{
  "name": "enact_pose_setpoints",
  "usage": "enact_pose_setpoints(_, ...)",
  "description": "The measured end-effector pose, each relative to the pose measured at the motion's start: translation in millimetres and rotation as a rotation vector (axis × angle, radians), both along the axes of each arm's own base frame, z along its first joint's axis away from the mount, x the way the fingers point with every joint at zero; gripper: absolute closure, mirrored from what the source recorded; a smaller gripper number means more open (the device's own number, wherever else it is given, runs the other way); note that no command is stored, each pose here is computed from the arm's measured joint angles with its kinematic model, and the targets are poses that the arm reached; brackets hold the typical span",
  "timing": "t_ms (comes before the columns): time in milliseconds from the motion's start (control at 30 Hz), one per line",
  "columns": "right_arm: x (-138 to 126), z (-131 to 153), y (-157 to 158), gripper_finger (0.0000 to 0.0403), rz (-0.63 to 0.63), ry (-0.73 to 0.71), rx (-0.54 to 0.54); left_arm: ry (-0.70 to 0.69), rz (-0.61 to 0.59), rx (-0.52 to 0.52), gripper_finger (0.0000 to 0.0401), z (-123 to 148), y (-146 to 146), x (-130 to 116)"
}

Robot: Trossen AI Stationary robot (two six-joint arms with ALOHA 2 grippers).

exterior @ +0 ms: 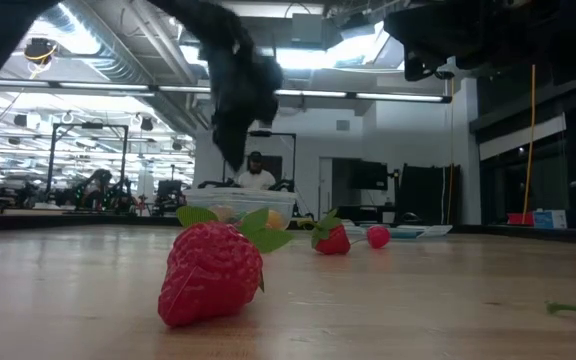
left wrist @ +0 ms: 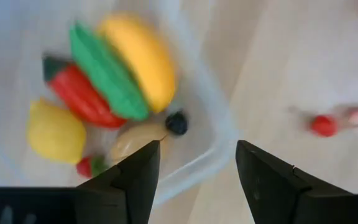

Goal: Pick and placing Produce into tupperware
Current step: Put the eggplant into the transparent container

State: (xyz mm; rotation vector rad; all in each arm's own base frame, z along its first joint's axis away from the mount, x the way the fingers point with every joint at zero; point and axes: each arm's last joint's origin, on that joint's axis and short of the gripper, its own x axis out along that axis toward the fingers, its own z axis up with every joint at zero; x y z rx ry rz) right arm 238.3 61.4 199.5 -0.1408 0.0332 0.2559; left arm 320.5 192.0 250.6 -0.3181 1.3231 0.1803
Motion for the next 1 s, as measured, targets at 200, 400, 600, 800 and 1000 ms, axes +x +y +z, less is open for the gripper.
enact_pose_setpoints(200,0,0,0,0.0380,0.000,-0.005,0.001,-0.194,-0.023,0.103,0.0204,62,-27,-17)
enact_pose_setpoints(400,0,3,0,0.0380,0.000,-0.028,0.007,-0.458,-0.077,0.213,0.0205,104,-69,-47)
enact_pose_setpoints(600,0,5,0,0.0380,0.000,-0.053,0.013,-0.632,-0.128,0.238,0.0205,90,-115,-87)
enact_pose_setpoints(800,0,6,0,0.0380,0.000,-0.050,0.040,-0.775,-0.172,0.219,0.0205,59,-149,-122)
enact_pose_setpoints(1000,0,6,0,0.0380,0.000,-0.050,0.041,-0.888,-0.188,0.167,0.0205,31,-169,-144)
